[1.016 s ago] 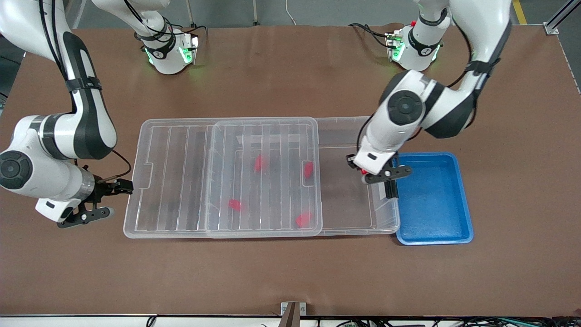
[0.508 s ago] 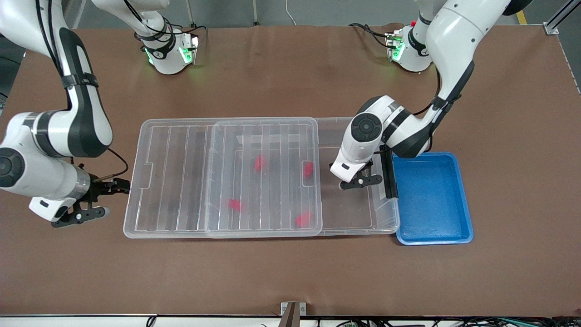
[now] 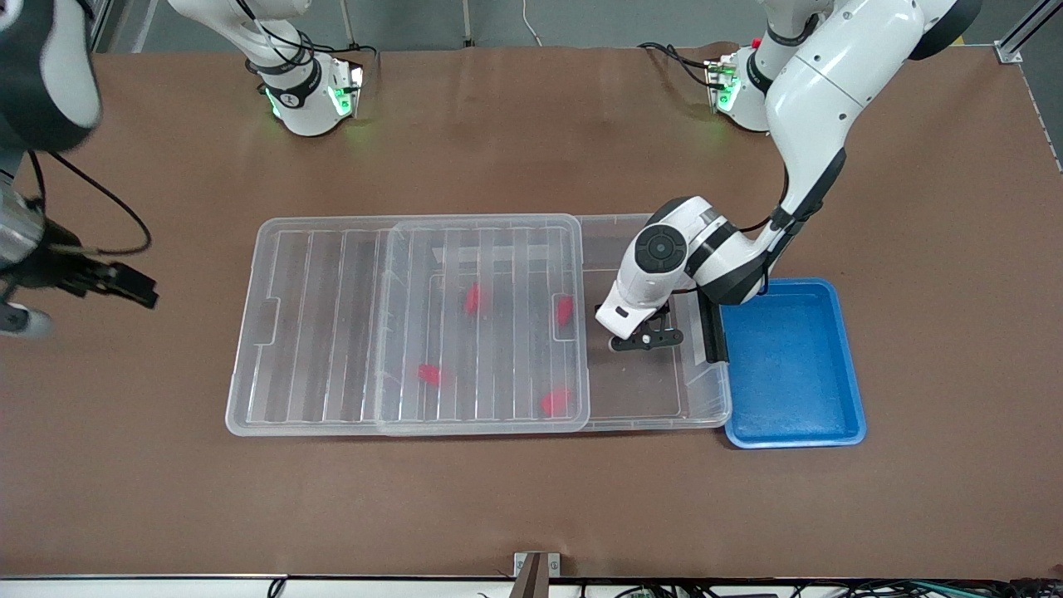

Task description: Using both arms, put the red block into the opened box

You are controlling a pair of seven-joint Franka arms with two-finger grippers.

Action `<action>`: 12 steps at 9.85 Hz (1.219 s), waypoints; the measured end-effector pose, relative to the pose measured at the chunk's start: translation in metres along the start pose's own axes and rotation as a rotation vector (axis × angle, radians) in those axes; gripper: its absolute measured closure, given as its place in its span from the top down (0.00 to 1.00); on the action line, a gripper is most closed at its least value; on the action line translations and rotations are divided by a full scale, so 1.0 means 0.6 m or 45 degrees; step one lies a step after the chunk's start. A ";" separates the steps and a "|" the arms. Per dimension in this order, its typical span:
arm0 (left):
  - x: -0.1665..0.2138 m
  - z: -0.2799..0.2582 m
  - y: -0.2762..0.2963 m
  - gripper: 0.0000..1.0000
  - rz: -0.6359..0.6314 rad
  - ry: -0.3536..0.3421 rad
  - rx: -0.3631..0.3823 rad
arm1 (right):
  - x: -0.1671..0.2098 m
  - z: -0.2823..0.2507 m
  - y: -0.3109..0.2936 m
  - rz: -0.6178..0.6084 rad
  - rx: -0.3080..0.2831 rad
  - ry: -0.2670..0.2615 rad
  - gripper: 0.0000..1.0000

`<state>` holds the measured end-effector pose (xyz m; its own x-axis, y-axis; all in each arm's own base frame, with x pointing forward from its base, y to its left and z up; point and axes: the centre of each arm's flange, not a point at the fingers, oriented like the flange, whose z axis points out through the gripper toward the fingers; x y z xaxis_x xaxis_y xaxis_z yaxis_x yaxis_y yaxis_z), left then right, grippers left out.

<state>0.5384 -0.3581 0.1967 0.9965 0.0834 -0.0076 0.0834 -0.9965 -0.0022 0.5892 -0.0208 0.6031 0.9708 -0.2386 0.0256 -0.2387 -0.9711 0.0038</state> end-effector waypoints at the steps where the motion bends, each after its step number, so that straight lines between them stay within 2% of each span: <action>1: 0.002 0.001 -0.001 0.37 -0.001 0.003 -0.003 | -0.023 -0.038 0.048 0.067 0.049 -0.022 1.00; 3: 0.008 -0.003 -0.004 0.62 -0.008 0.011 -0.009 | -0.060 -0.089 0.115 0.114 0.074 -0.042 1.00; 5: 0.019 -0.012 -0.007 0.91 -0.019 0.025 -0.018 | -0.072 -0.115 0.135 0.023 0.077 -0.034 1.00; 6: 0.027 -0.025 -0.005 1.00 -0.023 0.044 -0.027 | -0.071 -0.114 0.137 0.001 0.077 -0.033 1.00; 8: 0.037 -0.071 -0.003 1.00 -0.025 0.096 -0.031 | -0.068 -0.110 0.137 -0.010 0.076 -0.039 1.00; 12: 0.039 -0.214 -0.005 1.00 -0.032 0.173 0.051 | -0.068 -0.110 0.137 -0.017 0.075 -0.039 1.00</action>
<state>0.5625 -0.3534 0.3247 0.9862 0.1044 0.1288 0.1105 -0.9931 -0.0405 0.5285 -0.0901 0.6682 0.9744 -0.2246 -0.0048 -0.2245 -0.9729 -0.0553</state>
